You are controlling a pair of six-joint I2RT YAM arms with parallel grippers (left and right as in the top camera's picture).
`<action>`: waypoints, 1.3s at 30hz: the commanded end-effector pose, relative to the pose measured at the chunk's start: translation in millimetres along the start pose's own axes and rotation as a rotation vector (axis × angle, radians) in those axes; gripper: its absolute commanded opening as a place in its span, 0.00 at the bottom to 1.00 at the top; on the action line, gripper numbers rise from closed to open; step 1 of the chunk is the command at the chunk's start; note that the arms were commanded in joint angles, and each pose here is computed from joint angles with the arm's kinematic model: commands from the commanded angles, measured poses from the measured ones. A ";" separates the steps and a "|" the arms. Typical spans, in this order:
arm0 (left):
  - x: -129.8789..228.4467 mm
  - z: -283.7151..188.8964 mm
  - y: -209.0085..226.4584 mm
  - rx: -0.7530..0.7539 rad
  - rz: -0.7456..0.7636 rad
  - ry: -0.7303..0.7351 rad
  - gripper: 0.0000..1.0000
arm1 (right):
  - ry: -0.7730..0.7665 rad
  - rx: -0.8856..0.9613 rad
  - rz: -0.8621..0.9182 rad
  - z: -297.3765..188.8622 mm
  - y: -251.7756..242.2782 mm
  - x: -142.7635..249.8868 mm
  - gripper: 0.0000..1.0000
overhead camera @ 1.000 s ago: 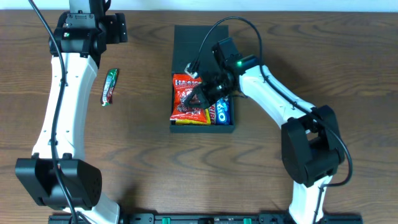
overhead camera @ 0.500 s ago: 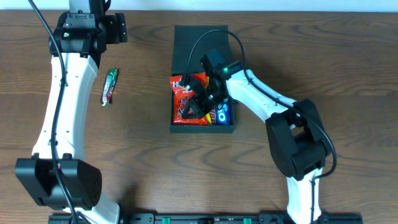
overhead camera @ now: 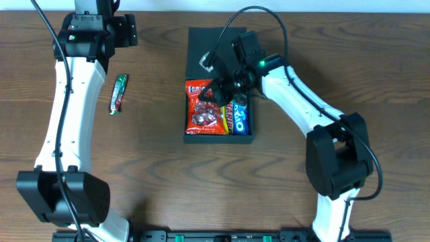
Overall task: Pack container
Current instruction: 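Press the red bag down into the box with right gripper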
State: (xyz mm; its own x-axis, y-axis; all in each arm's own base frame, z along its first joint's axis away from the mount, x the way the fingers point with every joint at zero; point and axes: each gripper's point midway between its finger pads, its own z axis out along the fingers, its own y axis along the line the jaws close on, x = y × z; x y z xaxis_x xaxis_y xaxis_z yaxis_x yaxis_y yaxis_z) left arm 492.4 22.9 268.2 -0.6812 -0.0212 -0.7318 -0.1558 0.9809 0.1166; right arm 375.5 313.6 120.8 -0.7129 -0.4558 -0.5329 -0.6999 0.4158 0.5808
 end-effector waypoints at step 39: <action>0.9 2.0 -0.4 0.003 -0.007 0.006 0.95 | 0.010 0.169 0.041 41.3 -75.7 -4.0 0.01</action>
State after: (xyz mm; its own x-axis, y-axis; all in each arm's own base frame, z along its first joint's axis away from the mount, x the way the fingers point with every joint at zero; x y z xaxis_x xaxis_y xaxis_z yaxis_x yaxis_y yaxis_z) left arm 492.3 22.8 268.2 -0.6815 -0.0212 -0.7316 -0.1555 0.9810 0.1164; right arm 434.0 314.7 68.7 -0.7272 -0.4296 -0.5354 -0.6811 0.5485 0.4850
